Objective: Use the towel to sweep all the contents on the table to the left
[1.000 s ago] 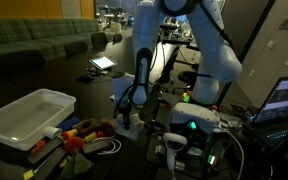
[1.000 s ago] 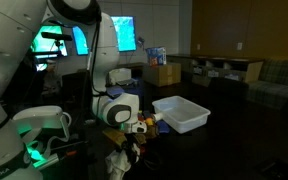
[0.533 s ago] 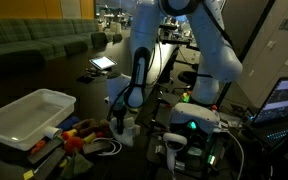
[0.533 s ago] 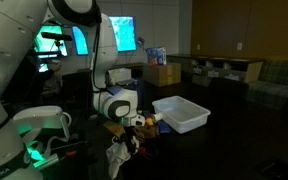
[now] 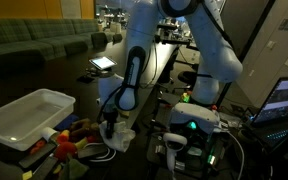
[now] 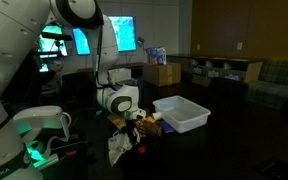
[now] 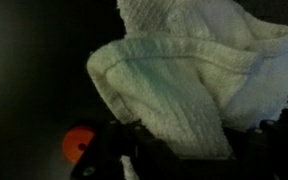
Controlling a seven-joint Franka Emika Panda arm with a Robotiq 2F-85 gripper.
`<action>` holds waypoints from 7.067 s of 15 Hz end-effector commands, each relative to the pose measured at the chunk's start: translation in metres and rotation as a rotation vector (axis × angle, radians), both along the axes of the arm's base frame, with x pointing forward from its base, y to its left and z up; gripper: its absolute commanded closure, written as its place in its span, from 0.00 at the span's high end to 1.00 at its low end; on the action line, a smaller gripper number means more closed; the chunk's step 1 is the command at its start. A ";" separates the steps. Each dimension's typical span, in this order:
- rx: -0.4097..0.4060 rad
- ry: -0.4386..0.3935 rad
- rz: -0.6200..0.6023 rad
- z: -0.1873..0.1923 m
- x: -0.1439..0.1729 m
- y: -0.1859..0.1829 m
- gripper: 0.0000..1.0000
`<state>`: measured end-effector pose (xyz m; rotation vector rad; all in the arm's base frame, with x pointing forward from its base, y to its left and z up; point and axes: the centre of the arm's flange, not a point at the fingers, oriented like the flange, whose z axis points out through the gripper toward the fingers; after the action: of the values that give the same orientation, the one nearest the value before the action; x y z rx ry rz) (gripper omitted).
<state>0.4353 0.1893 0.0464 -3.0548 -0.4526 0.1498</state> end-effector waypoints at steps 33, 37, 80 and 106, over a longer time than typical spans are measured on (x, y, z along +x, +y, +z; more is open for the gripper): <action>-0.084 0.311 0.071 0.044 -0.009 -0.053 0.04; -0.130 0.346 0.017 0.044 0.003 -0.115 0.03; -0.014 0.064 -0.297 0.041 0.110 0.230 0.03; -0.321 -0.036 -0.371 0.069 0.179 -0.110 0.03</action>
<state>0.6115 0.0949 0.1276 -3.2792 0.1347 0.2599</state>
